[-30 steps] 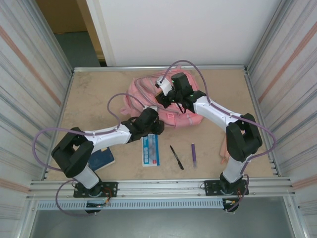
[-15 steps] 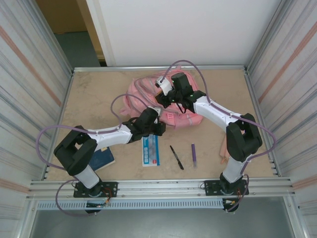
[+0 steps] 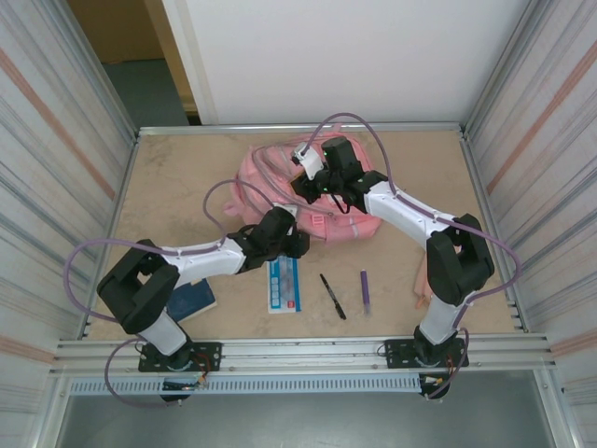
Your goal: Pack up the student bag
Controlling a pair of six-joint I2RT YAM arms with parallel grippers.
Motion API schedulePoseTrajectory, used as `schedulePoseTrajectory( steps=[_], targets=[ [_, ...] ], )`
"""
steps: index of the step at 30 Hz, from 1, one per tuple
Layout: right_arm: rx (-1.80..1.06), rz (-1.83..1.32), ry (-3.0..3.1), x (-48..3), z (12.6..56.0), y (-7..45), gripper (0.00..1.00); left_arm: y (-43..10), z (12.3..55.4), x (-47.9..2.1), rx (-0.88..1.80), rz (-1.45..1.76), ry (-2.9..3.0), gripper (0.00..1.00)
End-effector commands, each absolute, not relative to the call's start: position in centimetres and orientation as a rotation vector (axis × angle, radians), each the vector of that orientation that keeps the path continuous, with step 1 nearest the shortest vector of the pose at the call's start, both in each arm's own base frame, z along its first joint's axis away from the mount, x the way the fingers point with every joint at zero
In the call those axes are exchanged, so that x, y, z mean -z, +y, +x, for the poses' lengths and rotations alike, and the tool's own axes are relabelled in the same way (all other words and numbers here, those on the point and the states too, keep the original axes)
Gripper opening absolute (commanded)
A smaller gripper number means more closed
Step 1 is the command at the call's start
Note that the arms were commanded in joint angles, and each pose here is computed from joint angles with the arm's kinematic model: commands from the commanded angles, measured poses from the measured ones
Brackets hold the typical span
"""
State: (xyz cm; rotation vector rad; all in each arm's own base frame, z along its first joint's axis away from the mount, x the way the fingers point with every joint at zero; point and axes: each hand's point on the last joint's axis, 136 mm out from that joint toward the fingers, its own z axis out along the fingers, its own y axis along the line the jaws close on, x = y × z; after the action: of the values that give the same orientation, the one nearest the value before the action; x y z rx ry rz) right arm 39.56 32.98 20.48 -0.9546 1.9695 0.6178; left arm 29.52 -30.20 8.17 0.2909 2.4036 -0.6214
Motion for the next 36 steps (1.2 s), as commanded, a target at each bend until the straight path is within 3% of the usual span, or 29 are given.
schedulePoseTrajectory(
  steps=[1,9,16,26,36],
  targets=[
    [-0.74,-0.915,1.797,-27.3,38.6,34.1,0.0,-30.6,29.2,-9.3,0.722,0.26,2.38,0.4],
    [-0.897,-0.896,1.748,-29.9,37.1,35.2,0.0,-29.5,30.8,-8.7,0.634,0.185,2.407,0.34],
    [-0.896,-0.911,1.744,-30.0,36.0,35.0,0.0,-28.9,31.2,-8.2,0.591,0.176,2.42,0.16],
    [-0.457,-1.172,1.821,-23.9,35.7,31.7,0.0,-25.6,29.9,-11.3,0.484,0.238,2.385,0.0],
    [-0.139,-1.338,1.919,-18.1,36.8,28.7,0.0,-22.3,29.8,-12.6,0.697,0.163,2.419,0.0]
  ],
)
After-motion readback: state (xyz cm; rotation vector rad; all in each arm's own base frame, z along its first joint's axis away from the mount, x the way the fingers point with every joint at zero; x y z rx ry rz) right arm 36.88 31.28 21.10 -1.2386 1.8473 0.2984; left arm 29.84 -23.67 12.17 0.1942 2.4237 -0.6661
